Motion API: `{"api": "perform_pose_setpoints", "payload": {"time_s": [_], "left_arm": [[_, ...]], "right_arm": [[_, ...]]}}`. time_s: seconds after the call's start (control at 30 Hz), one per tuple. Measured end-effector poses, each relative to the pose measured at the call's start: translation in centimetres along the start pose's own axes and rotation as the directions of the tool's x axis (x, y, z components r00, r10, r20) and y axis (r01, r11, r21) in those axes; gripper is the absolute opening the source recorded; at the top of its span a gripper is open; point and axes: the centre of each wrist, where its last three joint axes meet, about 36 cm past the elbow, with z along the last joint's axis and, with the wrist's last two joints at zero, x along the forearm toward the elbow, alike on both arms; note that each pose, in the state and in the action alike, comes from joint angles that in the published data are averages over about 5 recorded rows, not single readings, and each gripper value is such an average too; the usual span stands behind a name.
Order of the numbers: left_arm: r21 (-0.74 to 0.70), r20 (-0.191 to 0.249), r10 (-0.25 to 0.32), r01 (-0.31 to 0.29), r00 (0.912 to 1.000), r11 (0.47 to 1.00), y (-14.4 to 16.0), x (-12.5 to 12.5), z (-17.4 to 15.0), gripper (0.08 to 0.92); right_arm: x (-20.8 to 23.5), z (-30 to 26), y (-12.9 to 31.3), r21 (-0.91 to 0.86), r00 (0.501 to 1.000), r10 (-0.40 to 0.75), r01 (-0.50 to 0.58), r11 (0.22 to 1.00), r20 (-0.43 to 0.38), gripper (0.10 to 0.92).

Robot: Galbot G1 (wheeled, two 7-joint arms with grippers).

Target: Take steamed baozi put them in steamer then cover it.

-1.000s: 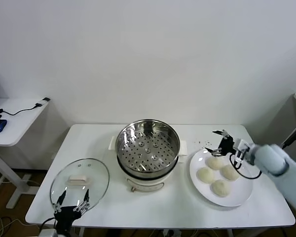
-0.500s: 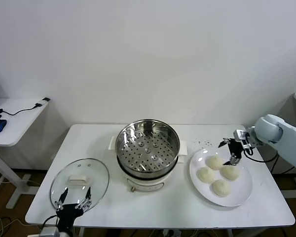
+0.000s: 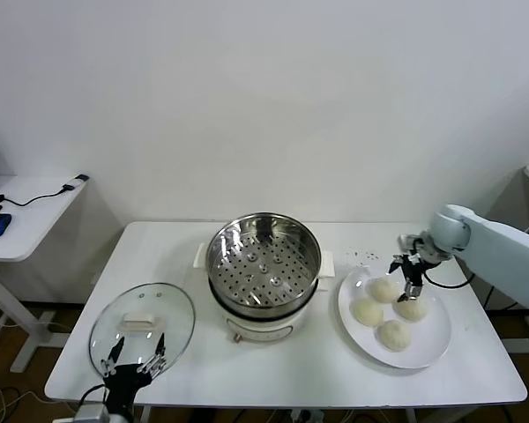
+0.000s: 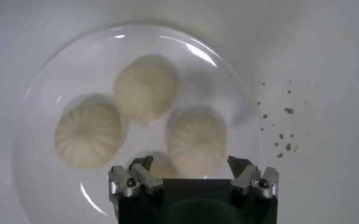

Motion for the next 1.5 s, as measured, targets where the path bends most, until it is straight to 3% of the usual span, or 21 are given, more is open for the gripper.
{"api": "perform_pose_setpoints", "payload": {"time_s": [0.3,0.67,0.87,1.07,1.27,1.5], "left_arm": [[0.001,-0.002,0.006,-0.006,1.0,1.0,-0.1,0.0,0.1,0.823],[-0.004,-0.01,0.008,-0.008,0.9999,1.0,-0.2,0.0,0.3,0.823],[-0.01,-0.009,0.009,-0.009,0.9999,1.0,-0.2,0.3,0.2,0.823],[-0.013,-0.001,0.015,-0.015,0.9999,1.0,-0.3,0.3,0.0,0.823],[-0.019,0.0,0.021,-0.021,0.9998,1.0,-0.5,0.4,0.0,0.823],[-0.021,-0.002,0.027,-0.027,0.9996,0.999,-0.9,0.6,0.0,0.823]], "right_arm": [[-2.2,-1.3,-0.4,-0.004,0.999,-0.008,0.008,1.0,-0.031,0.8],[-1.9,-2.0,-0.7,0.008,0.999,-0.009,0.009,1.0,-0.049,0.532],[2.1,-3.6,-2.3,0.064,0.999,0.014,-0.012,0.998,-0.03,0.519],[10.7,-9.0,-5.1,0.238,0.997,0.077,-0.081,0.968,0.029,0.536],[19.4,-18.1,-5.2,0.531,0.987,0.126,-0.162,0.832,0.105,0.54],[21.1,-27.5,-1.5,0.831,0.988,0.089,-0.153,0.534,0.125,0.54]]}}
